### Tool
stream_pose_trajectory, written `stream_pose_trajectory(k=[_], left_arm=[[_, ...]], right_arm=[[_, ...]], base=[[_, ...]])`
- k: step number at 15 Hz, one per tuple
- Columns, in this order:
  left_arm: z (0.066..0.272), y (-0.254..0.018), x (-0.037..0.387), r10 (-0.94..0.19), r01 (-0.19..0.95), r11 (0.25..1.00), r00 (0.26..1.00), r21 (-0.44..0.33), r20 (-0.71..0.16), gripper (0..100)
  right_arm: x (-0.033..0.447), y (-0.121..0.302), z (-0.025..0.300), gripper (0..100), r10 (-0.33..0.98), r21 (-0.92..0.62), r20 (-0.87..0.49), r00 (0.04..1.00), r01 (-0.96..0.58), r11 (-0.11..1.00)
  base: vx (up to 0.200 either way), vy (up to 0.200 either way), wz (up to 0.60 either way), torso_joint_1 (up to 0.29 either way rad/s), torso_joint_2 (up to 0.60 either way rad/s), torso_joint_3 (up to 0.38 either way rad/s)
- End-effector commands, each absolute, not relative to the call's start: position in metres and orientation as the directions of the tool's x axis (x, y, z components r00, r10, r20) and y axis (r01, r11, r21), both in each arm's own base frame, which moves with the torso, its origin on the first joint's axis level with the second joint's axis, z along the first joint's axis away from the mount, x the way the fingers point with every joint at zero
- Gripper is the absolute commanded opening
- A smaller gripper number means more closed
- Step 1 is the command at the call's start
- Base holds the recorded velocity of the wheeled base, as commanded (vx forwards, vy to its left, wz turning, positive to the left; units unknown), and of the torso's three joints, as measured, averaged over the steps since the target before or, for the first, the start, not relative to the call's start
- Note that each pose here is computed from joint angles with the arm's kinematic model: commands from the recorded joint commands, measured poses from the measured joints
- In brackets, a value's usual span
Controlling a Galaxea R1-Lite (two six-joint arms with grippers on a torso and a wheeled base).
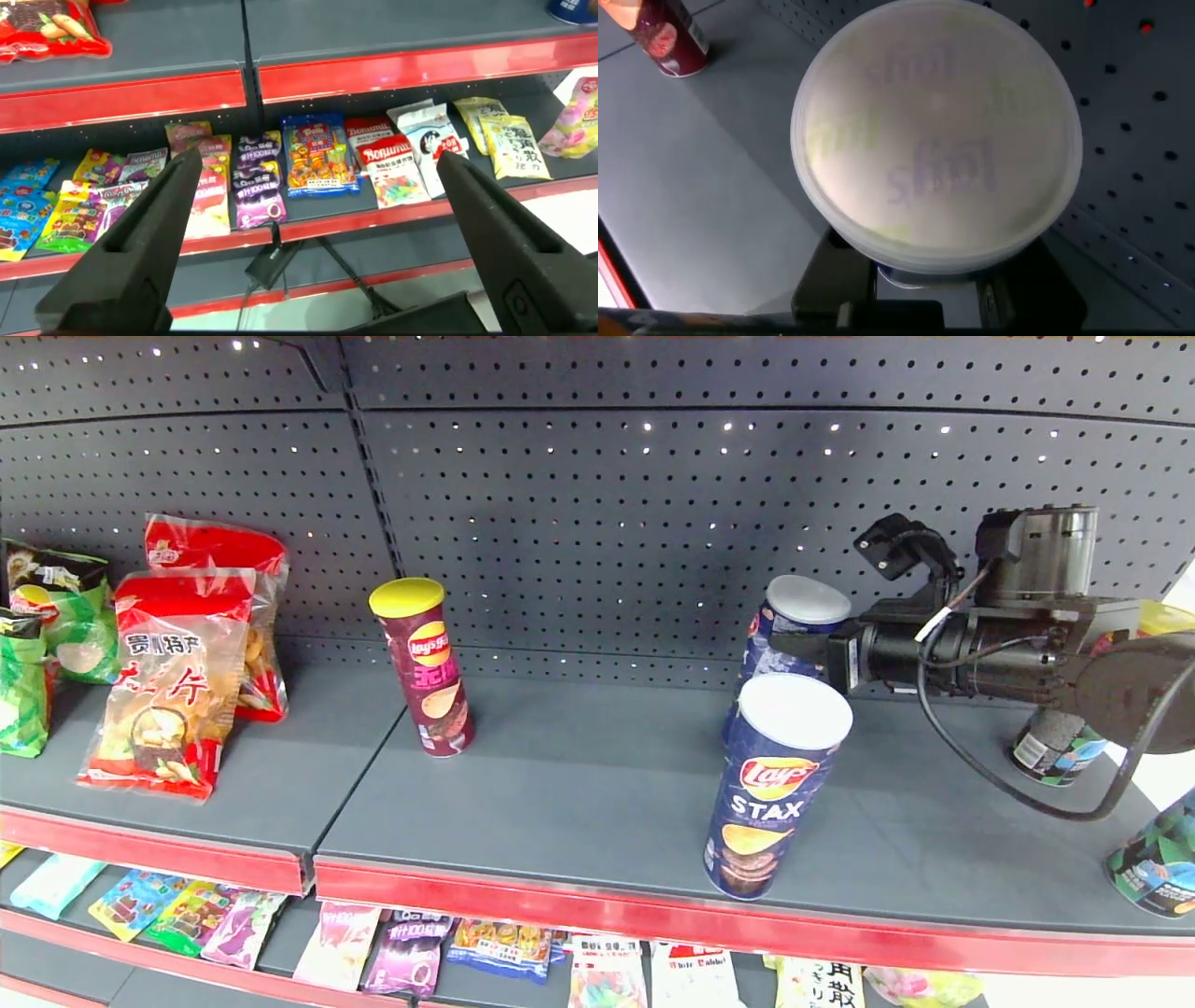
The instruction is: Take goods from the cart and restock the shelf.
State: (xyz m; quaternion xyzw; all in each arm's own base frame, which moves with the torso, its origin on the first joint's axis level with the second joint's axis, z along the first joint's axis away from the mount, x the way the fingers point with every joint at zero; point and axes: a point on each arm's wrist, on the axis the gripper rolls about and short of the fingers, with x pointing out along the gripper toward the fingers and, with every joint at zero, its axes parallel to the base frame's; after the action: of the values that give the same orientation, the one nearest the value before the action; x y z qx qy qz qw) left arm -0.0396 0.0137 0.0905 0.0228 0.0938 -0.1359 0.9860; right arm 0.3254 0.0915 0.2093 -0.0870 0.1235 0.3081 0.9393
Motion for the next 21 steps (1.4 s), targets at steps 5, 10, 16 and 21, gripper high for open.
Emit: stream_pose_trajectory(k=[5, 10, 16, 21], left_arm=[[0.091, 0.013, -0.039, -0.264, 0.272, 0.962, 0.944, 0.018, -0.196, 100], [0.091, 0.014, -0.039, -0.264, 0.272, 0.962, 0.945, 0.017, -0.195, 100], [0.091, 0.014, -0.039, -0.264, 0.272, 0.962, 0.945, 0.017, -0.195, 100], [0.091, 0.014, -0.039, -0.264, 0.272, 0.962, 0.945, 0.017, -0.195, 100]], right_arm=[[0.325, 0.094, 0.204, 0, 0.550, -0.085, -0.303, 0.778, -0.597, 0.797], [0.318, 0.097, 0.205, 0, 0.560, -0.087, -0.304, 0.771, -0.608, 0.789], [0.314, 0.100, 0.198, 0, 0.552, -0.090, -0.330, 0.766, -0.607, 0.790], [0.315, 0.104, 0.200, 100, 0.547, -0.108, -0.297, 0.783, -0.596, 0.795]], base=[[0.000, 0.000, 0.00, 0.000, 0.00, 0.000], [0.000, 0.000, 0.00, 0.000, 0.00, 0.000], [0.000, 0.000, 0.00, 0.000, 0.00, 0.000], [0.000, 0.000, 0.00, 0.000, 0.00, 0.000]])
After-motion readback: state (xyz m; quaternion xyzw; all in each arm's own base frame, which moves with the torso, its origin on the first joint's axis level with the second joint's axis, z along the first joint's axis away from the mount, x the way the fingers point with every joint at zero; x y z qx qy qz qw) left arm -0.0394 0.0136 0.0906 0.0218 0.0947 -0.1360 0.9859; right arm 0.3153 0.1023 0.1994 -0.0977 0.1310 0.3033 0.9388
